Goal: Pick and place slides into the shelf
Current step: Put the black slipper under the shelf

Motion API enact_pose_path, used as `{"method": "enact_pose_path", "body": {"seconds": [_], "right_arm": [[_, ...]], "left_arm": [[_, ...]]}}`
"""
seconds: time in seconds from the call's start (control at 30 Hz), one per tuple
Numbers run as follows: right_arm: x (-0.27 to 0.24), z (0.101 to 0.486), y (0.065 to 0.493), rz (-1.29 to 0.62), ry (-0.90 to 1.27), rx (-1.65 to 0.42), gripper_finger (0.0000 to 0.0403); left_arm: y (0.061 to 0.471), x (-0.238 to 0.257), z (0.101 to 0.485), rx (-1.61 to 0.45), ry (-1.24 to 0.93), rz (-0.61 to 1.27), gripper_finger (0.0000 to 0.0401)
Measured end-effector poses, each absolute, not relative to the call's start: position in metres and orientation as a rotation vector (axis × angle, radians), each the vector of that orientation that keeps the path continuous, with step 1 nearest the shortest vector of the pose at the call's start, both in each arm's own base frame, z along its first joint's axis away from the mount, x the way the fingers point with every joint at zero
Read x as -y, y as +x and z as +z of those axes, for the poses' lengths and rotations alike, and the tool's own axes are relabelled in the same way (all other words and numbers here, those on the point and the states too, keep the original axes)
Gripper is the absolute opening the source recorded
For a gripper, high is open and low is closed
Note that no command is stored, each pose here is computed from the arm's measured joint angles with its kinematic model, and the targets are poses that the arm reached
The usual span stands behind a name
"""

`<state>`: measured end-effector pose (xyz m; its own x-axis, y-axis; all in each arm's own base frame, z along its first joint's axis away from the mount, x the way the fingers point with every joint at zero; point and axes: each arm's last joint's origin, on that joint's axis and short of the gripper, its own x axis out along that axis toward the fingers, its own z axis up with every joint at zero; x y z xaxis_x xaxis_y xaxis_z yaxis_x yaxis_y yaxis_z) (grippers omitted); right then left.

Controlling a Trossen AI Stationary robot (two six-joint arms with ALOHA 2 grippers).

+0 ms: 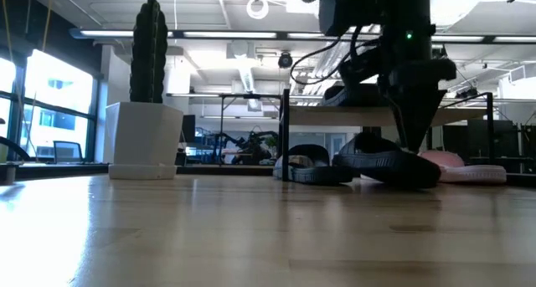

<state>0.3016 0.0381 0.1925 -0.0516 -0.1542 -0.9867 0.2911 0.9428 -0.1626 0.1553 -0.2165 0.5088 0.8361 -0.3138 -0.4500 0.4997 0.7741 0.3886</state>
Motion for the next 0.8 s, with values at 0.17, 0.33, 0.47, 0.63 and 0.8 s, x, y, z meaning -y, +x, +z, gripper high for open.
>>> {"method": "enact_pose_path", "body": {"seconds": [0.17,0.33,0.47,0.63,0.8], "right_arm": [[-0.043,0.211,0.293,-0.355,0.130,-1.534,0.0209],[-0.058,0.241,0.277,-0.320,0.148,-1.409,0.0207],[-0.072,0.268,0.259,-0.271,0.191,-1.298,0.0191],[-0.088,0.296,0.237,-0.220,0.287,-1.149,0.0136],[-0.105,0.284,0.224,-0.161,0.371,-1.060,0.0044]], "left_arm": [[0.160,0.223,0.504,-0.402,0.504,-0.470,0.0156],[0.178,0.224,0.496,-0.457,0.463,-0.490,0.0156],[0.206,0.223,0.484,-0.530,0.428,-0.539,0.0156],[0.245,0.222,0.466,-0.587,0.425,-0.652,0.0156],[0.281,0.218,0.450,-0.586,0.442,-0.758,0.0156]]}}
